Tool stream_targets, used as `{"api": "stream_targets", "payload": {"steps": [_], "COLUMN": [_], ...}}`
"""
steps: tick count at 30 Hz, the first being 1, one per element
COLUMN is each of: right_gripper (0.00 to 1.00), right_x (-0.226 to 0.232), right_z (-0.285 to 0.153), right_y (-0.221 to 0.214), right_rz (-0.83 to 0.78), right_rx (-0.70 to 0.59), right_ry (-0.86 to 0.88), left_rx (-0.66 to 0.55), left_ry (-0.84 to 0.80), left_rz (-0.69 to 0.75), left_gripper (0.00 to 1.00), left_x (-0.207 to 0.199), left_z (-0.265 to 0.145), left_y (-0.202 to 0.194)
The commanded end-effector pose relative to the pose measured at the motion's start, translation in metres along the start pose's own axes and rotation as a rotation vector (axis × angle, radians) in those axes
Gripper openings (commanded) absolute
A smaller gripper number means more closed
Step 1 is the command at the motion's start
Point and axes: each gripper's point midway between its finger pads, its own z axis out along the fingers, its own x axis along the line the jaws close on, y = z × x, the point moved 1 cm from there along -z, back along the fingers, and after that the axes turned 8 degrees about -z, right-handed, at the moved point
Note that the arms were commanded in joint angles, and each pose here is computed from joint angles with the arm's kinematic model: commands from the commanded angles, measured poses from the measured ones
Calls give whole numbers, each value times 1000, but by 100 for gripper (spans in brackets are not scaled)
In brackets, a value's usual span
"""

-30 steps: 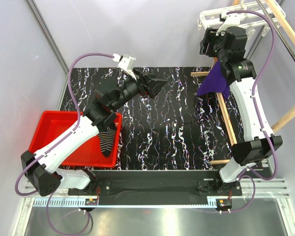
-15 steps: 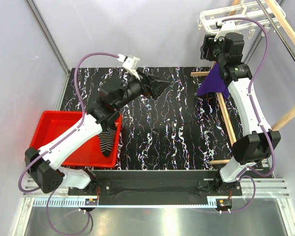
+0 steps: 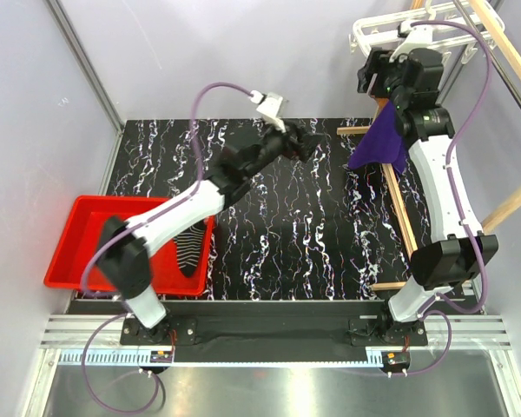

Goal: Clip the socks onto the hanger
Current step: Open the clamp at the hanger.

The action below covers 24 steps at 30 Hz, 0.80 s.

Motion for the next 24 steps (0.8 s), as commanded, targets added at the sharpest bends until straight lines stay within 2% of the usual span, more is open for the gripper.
{"api": "stream_targets", "payload": {"steps": [1, 3, 4, 6, 7, 8, 11, 16, 18, 20, 24], "right_gripper": [75, 77, 77, 79, 79, 77, 77, 69, 68, 68, 68], "right_x": [-13, -18, -25, -30, -31, -33, -35, -39, -41, -31, -19], "right_z": [-17, -25, -27, -30, -30, -30, -19, -6, -5, -10, -10], "right_y": [34, 35, 33, 30, 29, 26, 16, 12, 13, 25, 15], "right_rz": [110, 116, 118, 93, 77, 49, 28, 129, 131, 96, 88], "right_rx": [-46, -28, -18, 10, 22, 38, 59, 33, 2, -60, -68], "right_ry": [-91, -122, -168, -194, -197, -195, -140, 19, 51, 120, 200], "left_rx": [-214, -306, -309, -371, -361, -430, -402, -430, -434, -424, -398], "left_ry": [-2, -42, -36, -32, -20, -27, -7, -21, -23, -28, -46], "left_rz": [155, 198, 230, 269, 280, 290, 296, 296, 283, 273, 273], "left_gripper": [80, 81, 82, 82, 83, 83, 82, 82, 81, 80, 80], "left_x": [-1, -10, 0, -4, 7, -1, 5, -1, -5, -3, -13], "left_z": [36, 54, 70, 84, 97, 101, 121, 126, 118, 109, 96], "left_y": [45, 59, 43, 51, 32, 51, 35, 30, 35, 21, 19]}}
